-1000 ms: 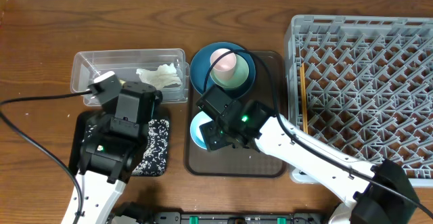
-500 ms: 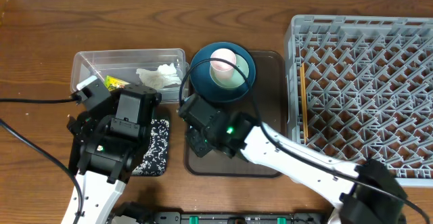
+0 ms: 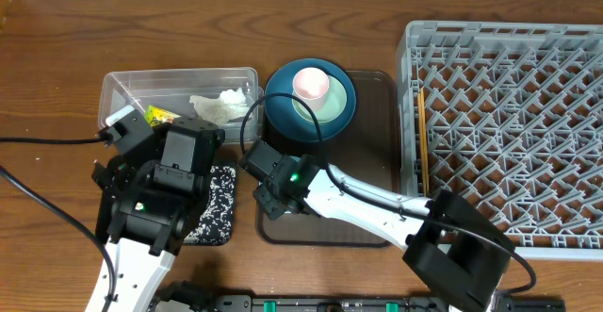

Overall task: Sort waste into correct bins and load items into the dishwasher rack
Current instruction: 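Grasp the light-blue plate rim with the right gripper and lift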

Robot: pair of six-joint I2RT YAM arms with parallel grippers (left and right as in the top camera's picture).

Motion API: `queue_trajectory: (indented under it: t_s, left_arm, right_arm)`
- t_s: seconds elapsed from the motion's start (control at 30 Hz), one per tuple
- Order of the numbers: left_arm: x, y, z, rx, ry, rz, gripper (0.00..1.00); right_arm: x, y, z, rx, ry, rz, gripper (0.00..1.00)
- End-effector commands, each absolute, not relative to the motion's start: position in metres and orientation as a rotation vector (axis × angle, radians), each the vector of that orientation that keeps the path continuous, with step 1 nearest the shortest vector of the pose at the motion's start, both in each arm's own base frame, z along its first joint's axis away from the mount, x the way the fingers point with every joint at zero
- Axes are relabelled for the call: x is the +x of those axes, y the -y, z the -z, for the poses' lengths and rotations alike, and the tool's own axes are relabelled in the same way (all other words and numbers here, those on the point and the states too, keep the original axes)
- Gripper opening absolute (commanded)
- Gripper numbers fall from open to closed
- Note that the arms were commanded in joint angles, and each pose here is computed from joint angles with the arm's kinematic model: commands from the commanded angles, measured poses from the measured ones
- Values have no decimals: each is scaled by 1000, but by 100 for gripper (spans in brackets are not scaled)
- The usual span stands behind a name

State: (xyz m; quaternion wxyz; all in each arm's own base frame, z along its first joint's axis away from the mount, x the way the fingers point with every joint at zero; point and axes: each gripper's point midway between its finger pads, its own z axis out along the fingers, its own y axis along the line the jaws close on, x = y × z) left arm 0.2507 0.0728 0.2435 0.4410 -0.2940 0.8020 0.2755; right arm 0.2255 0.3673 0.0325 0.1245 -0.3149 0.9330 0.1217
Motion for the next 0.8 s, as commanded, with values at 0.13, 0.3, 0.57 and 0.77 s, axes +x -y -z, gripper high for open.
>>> queue_trajectory:
  t_s: [0.13,0.3,0.57,0.77]
  left_arm:
    - [250,-77,-252,-738,-1964,-707,91]
    - [250,-77,-252,-738,-1964,-707,91]
    - [250,-77,-252,-738,-1964,-707,91]
    - [250,-77,-252,-738,-1964,-707,91]
  right_arm:
    - [225,-371,-37,-996,-2683,-369,30]
    - [251,-345,-38,-922,-2656,-163,28]
    - [266,-282,-34,-858,-2718,179,27]
    - [269,-251,-33,-778,-2787,289,27]
